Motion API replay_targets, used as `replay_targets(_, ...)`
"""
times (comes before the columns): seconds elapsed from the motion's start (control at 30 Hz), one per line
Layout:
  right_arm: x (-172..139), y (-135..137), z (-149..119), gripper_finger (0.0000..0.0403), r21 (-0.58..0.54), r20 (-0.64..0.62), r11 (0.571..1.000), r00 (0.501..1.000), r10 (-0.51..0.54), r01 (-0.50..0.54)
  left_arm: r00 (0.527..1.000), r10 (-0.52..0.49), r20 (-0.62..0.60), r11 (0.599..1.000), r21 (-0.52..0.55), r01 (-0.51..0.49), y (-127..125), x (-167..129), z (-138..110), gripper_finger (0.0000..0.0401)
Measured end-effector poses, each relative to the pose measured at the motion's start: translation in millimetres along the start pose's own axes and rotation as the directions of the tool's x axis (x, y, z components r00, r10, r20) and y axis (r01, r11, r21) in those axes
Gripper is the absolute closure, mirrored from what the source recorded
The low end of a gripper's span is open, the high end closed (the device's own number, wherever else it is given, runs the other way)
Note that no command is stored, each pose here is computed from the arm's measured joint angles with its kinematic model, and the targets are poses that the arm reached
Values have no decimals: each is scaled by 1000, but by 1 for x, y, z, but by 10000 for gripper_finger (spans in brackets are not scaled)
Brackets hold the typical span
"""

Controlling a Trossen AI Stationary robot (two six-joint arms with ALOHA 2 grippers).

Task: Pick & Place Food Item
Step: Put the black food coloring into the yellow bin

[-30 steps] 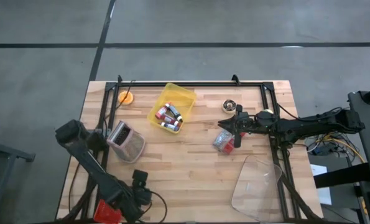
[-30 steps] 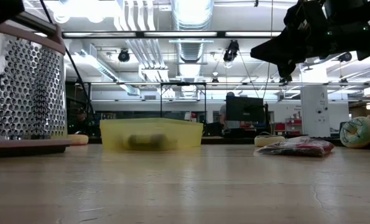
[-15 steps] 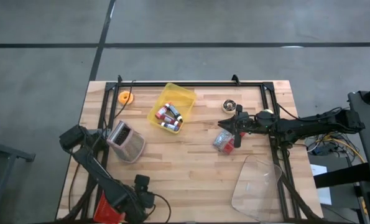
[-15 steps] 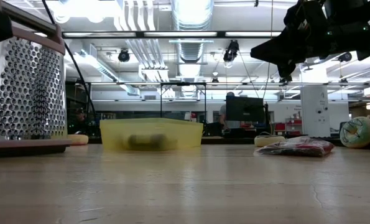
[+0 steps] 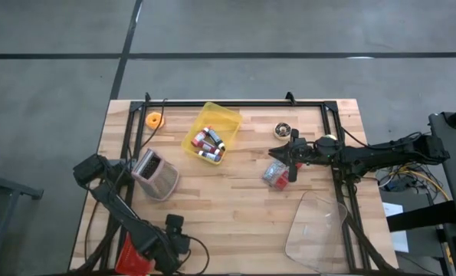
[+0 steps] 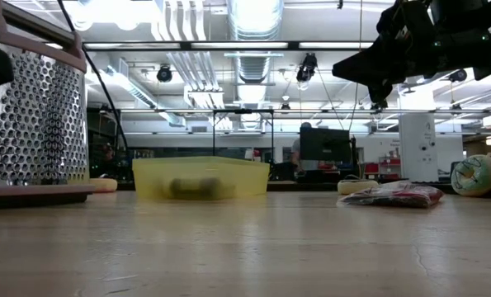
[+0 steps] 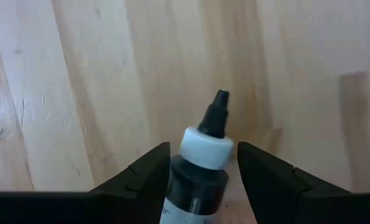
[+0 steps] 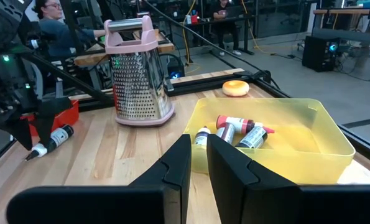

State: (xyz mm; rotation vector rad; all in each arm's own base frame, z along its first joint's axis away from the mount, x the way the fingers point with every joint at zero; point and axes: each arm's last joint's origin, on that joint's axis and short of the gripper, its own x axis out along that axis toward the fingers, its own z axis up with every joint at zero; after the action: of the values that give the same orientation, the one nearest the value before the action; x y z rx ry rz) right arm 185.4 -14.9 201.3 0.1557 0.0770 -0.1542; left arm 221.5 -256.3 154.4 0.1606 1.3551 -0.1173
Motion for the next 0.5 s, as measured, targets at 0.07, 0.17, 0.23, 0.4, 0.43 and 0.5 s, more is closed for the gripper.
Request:
replay_targets(0.07, 0, 0, 0, 355, 0, 0, 1000, 1000, 0, 0, 1000, 8, -8, 1000, -11, -8, 2, 3, -2, 208)
replay_targets(0.17, 0, 0, 0, 355, 0, 0, 1000, 1000, 0, 0, 1000, 16, -19, 999, -29, -17, 5, 8, -6, 208)
replay_targets(0.23, 0, 0, 0, 355, 0, 0, 1000, 1000, 0, 0, 1000, 19, -23, 999, -40, -20, 7, 10, -7, 208)
replay_targets(0.4, 0, 0, 0, 355, 0, 0, 1000, 1000, 0, 0, 999, 25, -30, 998, -48, -26, 11, 14, -7, 208)
replay_targets(0.43, 0, 0, 0, 355, 0, 0, 1000, 1000, 0, 0, 999, 27, -32, 998, -50, -28, 12, 15, -8, 208)
replay_targets(0.5, 0, 0, 0, 355, 0, 0, 1000, 1000, 0, 0, 999, 25, -33, 998, -54, -26, 13, 17, -8, 208)
